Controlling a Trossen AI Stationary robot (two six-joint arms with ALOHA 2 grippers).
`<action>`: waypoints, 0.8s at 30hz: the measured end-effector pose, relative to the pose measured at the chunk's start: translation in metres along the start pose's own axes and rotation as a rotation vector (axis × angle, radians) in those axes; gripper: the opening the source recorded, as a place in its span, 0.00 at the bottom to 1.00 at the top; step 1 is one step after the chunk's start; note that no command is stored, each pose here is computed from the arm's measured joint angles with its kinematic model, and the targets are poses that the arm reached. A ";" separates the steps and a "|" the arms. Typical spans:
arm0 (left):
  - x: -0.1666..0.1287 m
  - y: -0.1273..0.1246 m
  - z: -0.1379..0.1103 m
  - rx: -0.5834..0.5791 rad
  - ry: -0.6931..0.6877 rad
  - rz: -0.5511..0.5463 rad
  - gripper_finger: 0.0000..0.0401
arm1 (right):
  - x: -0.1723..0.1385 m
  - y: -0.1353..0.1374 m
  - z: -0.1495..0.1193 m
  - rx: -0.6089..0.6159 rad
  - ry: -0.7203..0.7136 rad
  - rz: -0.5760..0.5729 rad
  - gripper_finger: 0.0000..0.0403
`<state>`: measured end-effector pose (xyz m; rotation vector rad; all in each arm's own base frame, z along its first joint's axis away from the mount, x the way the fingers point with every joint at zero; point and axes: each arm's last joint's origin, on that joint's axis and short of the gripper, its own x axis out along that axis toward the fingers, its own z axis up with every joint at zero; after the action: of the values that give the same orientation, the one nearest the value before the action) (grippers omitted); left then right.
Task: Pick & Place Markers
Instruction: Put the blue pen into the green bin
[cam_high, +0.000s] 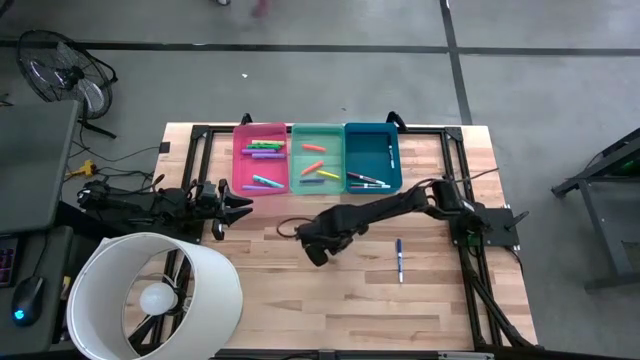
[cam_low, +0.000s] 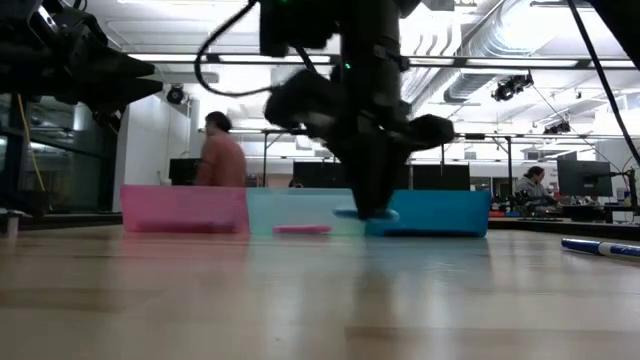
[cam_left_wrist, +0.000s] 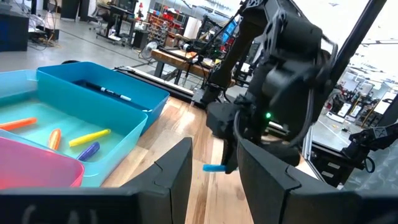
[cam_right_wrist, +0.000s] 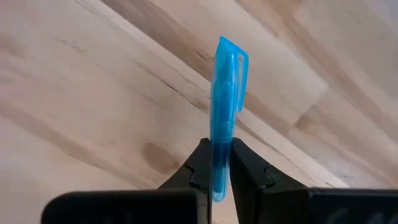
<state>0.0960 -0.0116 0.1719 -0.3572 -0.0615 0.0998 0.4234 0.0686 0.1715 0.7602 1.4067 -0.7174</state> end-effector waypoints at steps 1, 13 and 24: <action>0.000 0.000 0.000 0.000 0.000 0.000 0.32 | -0.004 0.001 0.002 -0.015 -0.007 0.007 0.06; 0.000 0.000 0.000 0.000 0.000 0.000 0.32 | -0.078 -0.015 0.049 -0.253 -0.061 0.026 0.06; 0.000 0.000 0.000 0.000 0.000 0.000 0.32 | -0.119 -0.067 0.121 -0.384 -0.187 0.034 0.06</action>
<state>0.0960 -0.0116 0.1719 -0.3570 -0.0615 0.0997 0.4336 -0.0696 0.2901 0.4042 1.3048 -0.4585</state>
